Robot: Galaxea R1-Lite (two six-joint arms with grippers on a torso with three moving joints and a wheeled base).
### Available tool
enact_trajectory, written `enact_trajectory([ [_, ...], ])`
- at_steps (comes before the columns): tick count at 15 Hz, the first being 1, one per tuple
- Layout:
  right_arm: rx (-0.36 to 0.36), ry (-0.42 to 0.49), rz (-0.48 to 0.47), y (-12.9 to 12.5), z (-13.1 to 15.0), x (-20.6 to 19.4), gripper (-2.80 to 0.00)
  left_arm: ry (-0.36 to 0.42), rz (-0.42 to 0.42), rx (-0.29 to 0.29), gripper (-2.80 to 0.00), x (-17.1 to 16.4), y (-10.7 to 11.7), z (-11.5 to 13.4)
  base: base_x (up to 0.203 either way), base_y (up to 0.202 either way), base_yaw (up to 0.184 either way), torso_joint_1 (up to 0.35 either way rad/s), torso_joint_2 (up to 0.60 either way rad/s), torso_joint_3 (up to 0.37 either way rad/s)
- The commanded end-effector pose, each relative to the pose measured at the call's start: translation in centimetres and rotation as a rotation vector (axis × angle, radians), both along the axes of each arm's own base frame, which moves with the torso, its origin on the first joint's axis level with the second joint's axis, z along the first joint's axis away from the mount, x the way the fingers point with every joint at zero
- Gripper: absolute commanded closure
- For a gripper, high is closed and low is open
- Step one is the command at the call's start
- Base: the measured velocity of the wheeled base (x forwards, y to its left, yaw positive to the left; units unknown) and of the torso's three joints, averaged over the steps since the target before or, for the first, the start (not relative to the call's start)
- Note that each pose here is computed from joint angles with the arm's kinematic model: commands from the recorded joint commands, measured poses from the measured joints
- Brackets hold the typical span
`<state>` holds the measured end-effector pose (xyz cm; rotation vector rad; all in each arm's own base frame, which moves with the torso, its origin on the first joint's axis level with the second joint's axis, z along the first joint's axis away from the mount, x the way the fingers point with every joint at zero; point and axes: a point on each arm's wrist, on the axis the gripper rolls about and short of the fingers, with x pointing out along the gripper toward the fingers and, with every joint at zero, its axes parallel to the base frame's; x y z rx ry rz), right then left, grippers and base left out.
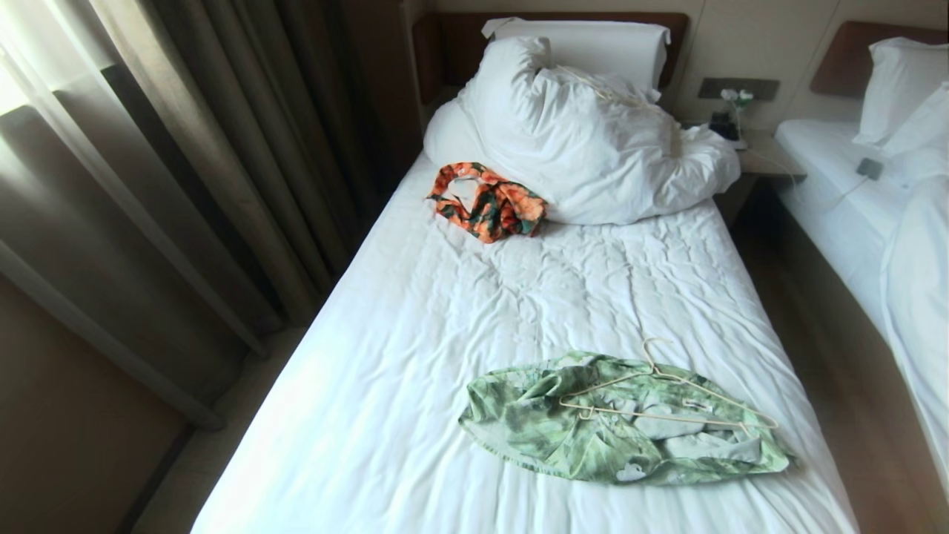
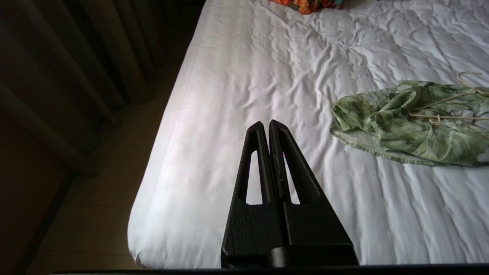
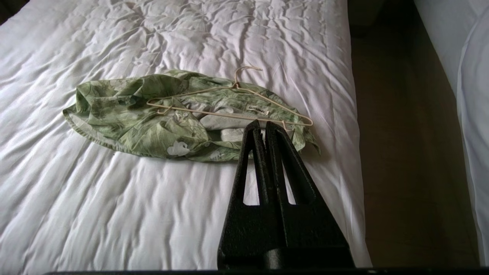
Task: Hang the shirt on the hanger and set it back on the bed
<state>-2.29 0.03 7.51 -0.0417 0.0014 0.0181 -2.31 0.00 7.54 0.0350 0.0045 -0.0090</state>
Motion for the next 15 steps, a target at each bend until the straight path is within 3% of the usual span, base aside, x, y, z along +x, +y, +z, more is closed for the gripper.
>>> enact_trajectory([
  [1, 0.0, 0.001, 0.0, 0.0, 0.01, 0.01, 0.0, 0.001, 0.0, 0.0, 0.0, 0.01, 0.0, 0.0, 0.0, 0.0, 0.0, 0.0, 0.0, 0.0],
  [15, 0.0, 0.0, 0.002, 0.0, 0.03, 0.01, 0.0, 0.001, 0.0, 0.0, 0.0, 0.01, 0.0, 0.0, 0.0, 0.0, 0.0, 0.0, 0.0, 0.0],
])
